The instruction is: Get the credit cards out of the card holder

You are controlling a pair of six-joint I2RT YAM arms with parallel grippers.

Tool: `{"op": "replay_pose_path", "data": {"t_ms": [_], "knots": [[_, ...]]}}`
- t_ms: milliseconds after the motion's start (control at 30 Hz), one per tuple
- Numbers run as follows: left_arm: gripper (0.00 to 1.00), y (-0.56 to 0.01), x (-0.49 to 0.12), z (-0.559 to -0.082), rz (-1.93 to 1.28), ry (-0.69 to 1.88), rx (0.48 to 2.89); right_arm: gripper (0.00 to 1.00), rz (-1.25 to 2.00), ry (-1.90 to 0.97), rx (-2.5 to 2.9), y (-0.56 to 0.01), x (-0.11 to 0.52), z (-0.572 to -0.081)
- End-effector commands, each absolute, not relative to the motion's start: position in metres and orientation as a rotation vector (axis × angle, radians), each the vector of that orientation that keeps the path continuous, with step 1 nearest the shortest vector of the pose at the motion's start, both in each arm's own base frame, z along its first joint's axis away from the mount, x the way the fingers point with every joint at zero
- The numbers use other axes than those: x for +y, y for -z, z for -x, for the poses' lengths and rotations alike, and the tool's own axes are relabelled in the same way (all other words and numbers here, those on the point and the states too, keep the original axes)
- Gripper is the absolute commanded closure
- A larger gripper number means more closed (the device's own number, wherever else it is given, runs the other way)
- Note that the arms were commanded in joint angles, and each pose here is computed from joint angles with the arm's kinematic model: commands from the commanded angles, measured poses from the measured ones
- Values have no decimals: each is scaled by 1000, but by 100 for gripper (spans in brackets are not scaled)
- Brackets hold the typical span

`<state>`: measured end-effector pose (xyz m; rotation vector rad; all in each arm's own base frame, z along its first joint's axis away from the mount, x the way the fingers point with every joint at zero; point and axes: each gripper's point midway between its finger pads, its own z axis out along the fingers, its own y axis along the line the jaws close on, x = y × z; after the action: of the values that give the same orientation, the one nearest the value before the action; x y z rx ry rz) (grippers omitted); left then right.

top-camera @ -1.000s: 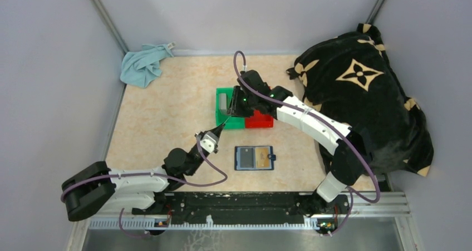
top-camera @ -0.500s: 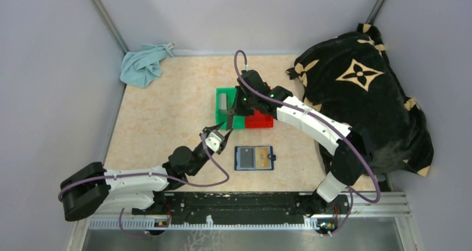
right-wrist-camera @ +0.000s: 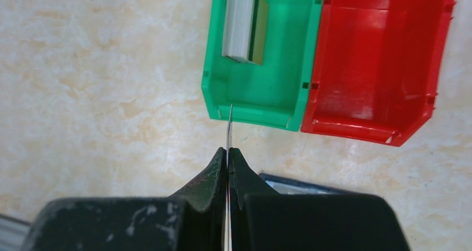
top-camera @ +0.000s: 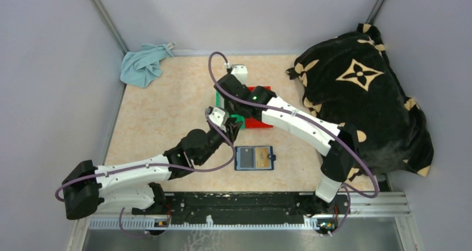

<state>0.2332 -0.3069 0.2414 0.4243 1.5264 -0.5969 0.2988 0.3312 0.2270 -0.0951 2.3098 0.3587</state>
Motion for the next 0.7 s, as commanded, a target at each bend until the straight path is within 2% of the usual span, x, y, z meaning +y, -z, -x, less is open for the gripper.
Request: {"op": "replay_pose_path", "data": {"t_ms": [0,367,667], "knots": [[62,-222,-321,-222,-391,702,1657,100,109,-117,2227,-239,314,-310],[57,-214,-291,-236,-201,587,1716,100,124,24,2166,-243,302,-302],[59,-228,-304,-233,-180,694,1658,100,119,-35,2184,-242,304,-290]]}}
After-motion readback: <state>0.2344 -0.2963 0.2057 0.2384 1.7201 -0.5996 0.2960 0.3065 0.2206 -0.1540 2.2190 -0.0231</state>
